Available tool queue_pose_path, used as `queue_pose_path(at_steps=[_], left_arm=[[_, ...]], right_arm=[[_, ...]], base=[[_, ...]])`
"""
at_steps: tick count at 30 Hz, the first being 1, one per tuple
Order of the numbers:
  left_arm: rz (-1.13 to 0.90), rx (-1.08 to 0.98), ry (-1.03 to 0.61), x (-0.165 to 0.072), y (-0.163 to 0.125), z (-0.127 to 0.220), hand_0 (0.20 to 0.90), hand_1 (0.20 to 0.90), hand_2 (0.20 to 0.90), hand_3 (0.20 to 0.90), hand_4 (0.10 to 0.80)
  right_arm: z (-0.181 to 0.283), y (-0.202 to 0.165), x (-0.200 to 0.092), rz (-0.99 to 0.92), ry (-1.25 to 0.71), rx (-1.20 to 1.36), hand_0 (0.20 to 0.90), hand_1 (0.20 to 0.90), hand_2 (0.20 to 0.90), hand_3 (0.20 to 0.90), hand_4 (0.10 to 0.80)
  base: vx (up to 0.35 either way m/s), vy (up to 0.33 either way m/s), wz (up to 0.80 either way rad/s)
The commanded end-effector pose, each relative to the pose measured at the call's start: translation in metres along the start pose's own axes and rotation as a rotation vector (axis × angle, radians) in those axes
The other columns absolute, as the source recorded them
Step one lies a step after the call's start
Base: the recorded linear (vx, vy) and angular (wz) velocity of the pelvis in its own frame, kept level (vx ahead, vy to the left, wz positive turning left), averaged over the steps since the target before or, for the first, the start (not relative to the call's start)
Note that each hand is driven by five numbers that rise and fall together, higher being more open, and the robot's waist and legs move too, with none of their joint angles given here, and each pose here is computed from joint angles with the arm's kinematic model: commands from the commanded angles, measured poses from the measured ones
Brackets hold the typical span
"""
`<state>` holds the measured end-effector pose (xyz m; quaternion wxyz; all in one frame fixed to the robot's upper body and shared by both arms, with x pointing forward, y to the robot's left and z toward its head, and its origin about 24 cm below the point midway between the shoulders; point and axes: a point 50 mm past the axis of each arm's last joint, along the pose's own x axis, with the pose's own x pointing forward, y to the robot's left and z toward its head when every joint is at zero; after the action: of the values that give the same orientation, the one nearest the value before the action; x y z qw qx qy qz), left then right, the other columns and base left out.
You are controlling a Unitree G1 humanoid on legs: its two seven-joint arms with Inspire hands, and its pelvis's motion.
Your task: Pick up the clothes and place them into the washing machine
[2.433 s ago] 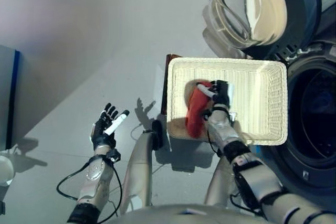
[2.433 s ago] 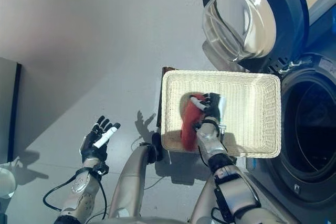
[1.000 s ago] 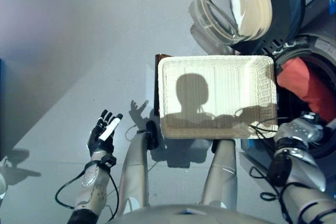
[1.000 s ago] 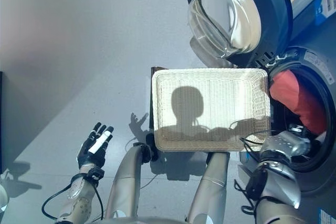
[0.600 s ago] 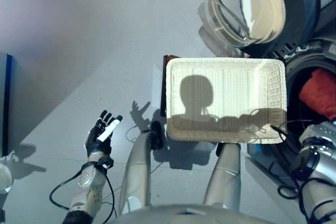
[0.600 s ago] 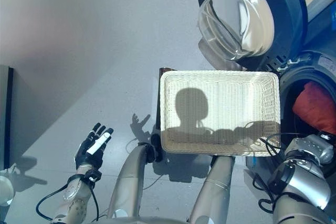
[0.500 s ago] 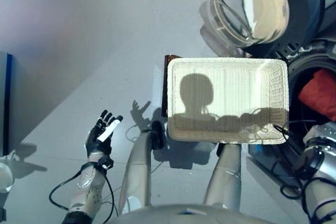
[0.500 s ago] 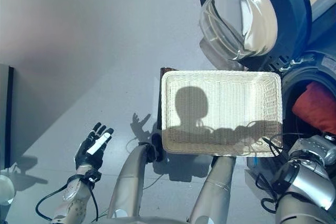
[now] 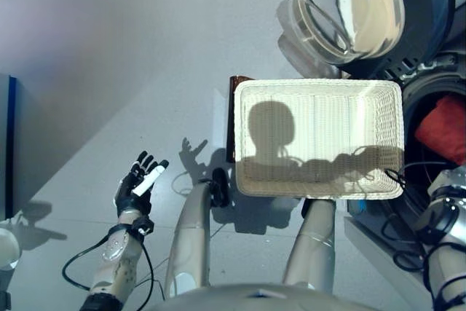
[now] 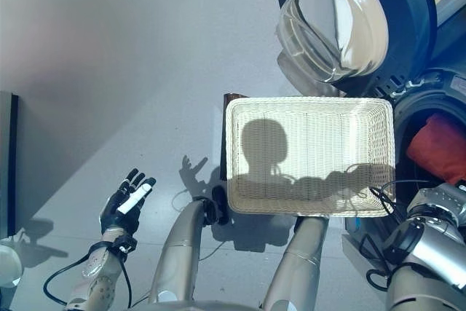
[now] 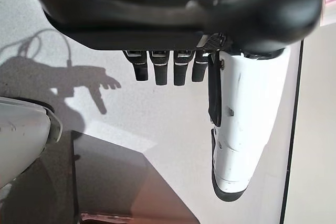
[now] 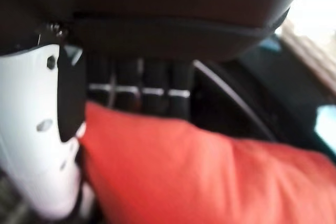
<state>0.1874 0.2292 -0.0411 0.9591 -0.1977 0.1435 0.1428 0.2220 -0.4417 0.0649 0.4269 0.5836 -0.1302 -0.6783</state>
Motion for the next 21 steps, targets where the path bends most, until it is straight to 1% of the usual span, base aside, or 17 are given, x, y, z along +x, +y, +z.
queue_pose_path(at_steps=[1,6,12,17,18,21], left_arm=[[0.042,0.014,-0.094,-0.007,0.015,0.016,0.900,0.900,0.900,0.900,0.800],[0.054,0.012,-0.091,-0.008,0.017,0.016,0.900,0.900,0.900,0.900,0.800],[0.055,0.006,-0.079,-0.008,0.016,0.013,0.900,0.900,0.900,0.900,0.800],[0.055,-0.004,-0.086,-0.007,0.014,0.012,0.900,0.900,0.900,0.900,0.800],[0.060,-0.011,-0.092,-0.007,0.014,0.012,0.900,0.900,0.900,0.900,0.800],[0.062,-0.021,-0.097,-0.007,0.013,0.012,0.900,0.900,0.900,0.900,0.800]], right_arm=[[0.075,0.018,0.007,0.063,-0.340,-0.002,0.900,0.900,0.900,0.900,0.800],[0.070,0.016,0.006,0.056,-0.340,-0.005,0.900,0.900,0.900,0.900,0.800],[0.058,0.018,0.001,0.091,-0.330,-0.002,0.900,0.900,0.900,0.900,0.800],[0.039,0.022,-0.006,0.183,-0.307,-0.074,0.900,0.900,0.900,0.900,0.800],[0.031,0.026,-0.013,0.245,-0.296,-0.072,0.900,0.900,0.900,0.900,0.800],[0.014,0.025,-0.022,0.327,-0.265,-0.082,0.900,0.900,0.900,0.900,0.800]], base=[[0.000,0.000,0.00],[0.000,0.000,0.00],[0.000,0.000,0.00],[0.000,0.000,0.00],[0.000,0.000,0.00],[-0.009,0.002,-0.02]])
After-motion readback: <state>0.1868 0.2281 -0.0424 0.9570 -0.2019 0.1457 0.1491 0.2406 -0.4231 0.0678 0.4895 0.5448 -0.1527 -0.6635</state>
